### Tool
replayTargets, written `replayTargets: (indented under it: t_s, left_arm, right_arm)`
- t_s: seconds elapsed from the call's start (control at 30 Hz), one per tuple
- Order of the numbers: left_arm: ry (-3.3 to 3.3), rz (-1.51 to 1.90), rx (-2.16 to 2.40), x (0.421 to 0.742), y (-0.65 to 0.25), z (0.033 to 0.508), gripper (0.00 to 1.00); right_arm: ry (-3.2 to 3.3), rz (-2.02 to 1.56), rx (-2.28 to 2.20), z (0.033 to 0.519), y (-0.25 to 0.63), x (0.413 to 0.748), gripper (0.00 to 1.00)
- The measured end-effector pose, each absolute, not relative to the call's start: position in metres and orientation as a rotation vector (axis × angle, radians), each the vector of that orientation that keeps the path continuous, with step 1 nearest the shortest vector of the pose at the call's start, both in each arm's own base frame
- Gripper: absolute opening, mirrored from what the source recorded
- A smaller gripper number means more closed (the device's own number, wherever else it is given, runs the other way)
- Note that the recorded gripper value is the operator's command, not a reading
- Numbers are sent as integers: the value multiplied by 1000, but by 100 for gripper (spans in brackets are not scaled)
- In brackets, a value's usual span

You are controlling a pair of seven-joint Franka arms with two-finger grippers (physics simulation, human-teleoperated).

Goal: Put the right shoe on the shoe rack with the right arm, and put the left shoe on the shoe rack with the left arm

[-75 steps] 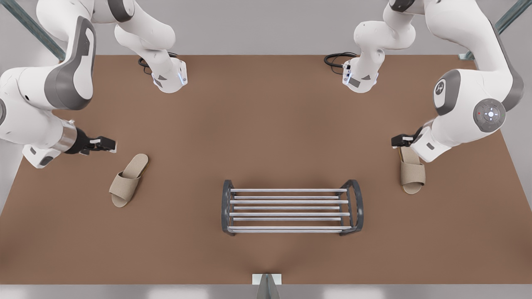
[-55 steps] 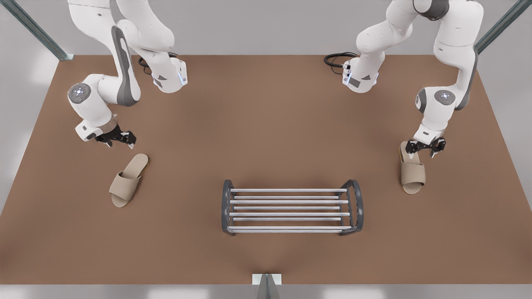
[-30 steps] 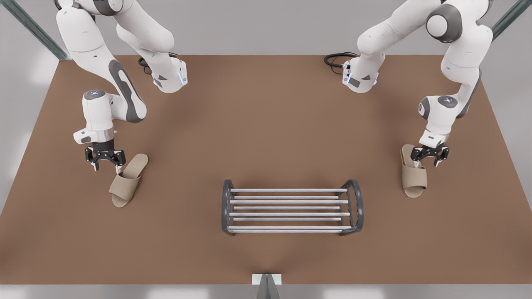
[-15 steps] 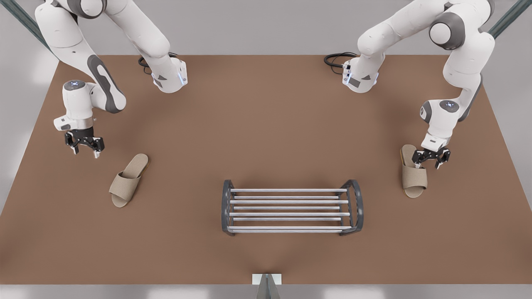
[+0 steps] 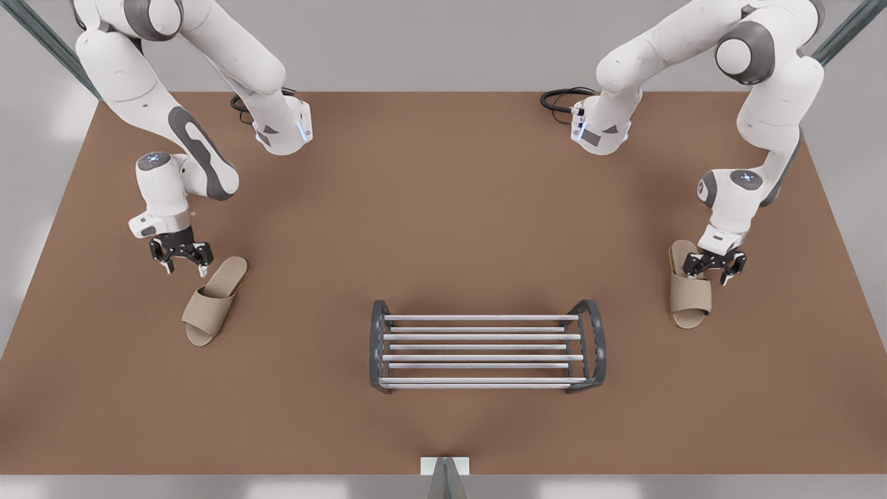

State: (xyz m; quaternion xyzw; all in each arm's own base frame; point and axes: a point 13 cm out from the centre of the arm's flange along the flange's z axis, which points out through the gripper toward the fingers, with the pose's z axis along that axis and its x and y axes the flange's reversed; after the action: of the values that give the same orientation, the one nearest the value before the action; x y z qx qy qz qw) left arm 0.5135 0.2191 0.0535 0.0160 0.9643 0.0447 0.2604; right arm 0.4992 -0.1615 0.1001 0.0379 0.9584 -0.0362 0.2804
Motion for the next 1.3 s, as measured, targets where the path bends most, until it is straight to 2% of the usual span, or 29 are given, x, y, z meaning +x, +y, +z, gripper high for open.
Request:
replayTargets:
  t_s: [0.23,0.27,0.3,0.33,0.4,0.57,0.9,0.93,1.0,1.1,1.3]
  left_arm:
    - [2603,124,33,515,224,57,96]
    - [2601,123,35,516,223,58,92]
    - [2600,122,35,517,222,58,79]
    - [2600,122,35,517,222,58,73]
    - [2599,123,34,517,223,58,68]
    - [2591,135,6,516,235,62,45]
    - [2533,126,-32,536,244,84,27]
    - [2523,131,-34,538,247,90,22]
    - [2500,135,-34,544,247,102,21]
    - [2429,122,23,581,220,142,21]
    - [2309,130,152,704,132,277,21]
  right_arm:
    - [2592,-67,113,81,-157,502,100]
    - [2595,-60,109,78,-153,503,100]
    - [2596,-56,107,76,-150,506,100]
    - [2597,-53,107,75,-149,507,100]
    - [2598,-50,111,73,-149,509,100]
    - [2597,-49,120,71,-151,511,100]
    - [2608,-35,138,64,-134,515,100]
    - [2609,-35,145,63,-136,514,100]
    - [2609,-39,163,60,-143,515,100]
    - [2611,-39,173,57,-146,517,100]
    - [2610,-34,178,57,-138,521,100]
